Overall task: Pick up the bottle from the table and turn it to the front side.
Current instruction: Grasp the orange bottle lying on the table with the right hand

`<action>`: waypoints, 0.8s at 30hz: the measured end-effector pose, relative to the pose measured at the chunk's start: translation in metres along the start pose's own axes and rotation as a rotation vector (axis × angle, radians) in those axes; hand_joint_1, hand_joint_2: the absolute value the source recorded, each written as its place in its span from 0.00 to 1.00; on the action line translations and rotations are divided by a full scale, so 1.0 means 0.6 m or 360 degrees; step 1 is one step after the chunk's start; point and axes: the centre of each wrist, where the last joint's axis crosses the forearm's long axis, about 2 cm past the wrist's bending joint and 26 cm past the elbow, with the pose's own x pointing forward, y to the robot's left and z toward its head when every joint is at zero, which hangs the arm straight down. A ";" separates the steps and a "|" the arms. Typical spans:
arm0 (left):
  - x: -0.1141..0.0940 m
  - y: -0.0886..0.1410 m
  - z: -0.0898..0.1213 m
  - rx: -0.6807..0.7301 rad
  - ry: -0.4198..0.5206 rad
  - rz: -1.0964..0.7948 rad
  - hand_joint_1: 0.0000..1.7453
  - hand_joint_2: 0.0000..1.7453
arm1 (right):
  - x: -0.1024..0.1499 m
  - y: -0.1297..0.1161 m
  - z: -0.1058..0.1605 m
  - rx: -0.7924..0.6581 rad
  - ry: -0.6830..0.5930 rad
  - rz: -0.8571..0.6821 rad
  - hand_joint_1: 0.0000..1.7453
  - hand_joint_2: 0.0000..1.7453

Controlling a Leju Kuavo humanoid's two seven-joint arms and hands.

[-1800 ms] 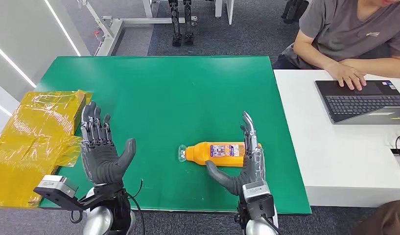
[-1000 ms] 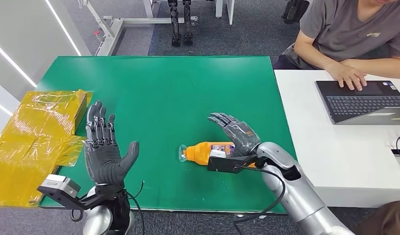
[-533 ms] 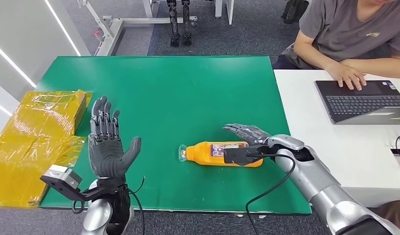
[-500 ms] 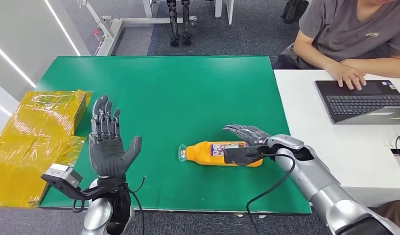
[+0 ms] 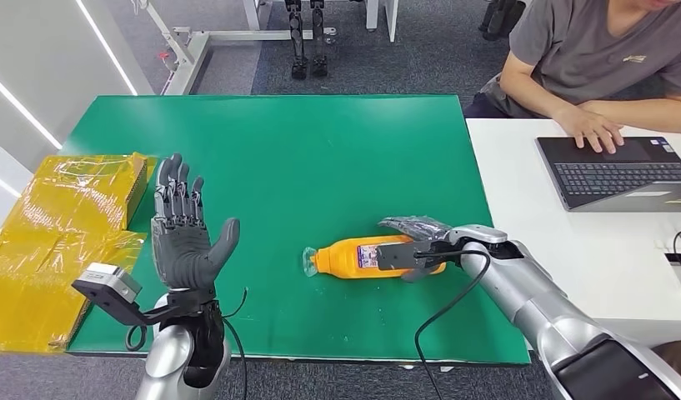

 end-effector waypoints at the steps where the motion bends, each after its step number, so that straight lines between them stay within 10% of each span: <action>1: -0.001 0.000 0.001 0.0004 0.0000 -0.0004 0.00 1.00 | -0.002 -0.001 -0.001 0.0002 0.0008 -0.0001 0.50 1.00; 3: -0.003 0.001 0.003 0.0009 0.0002 -0.0011 0.00 1.00 | -0.004 -0.004 -0.003 0.0013 0.0025 -0.0003 0.79 1.00; 8: -0.006 0.002 0.006 0.0016 0.0010 -0.0023 0.00 1.00 | -0.005 -0.010 -0.007 0.0045 0.0055 -0.0003 0.96 1.00; 24: -0.009 0.007 0.018 0.0035 0.0027 -0.0040 0.00 1.00 | 0.001 -0.022 -0.016 0.0075 0.0087 0.0026 0.88 1.00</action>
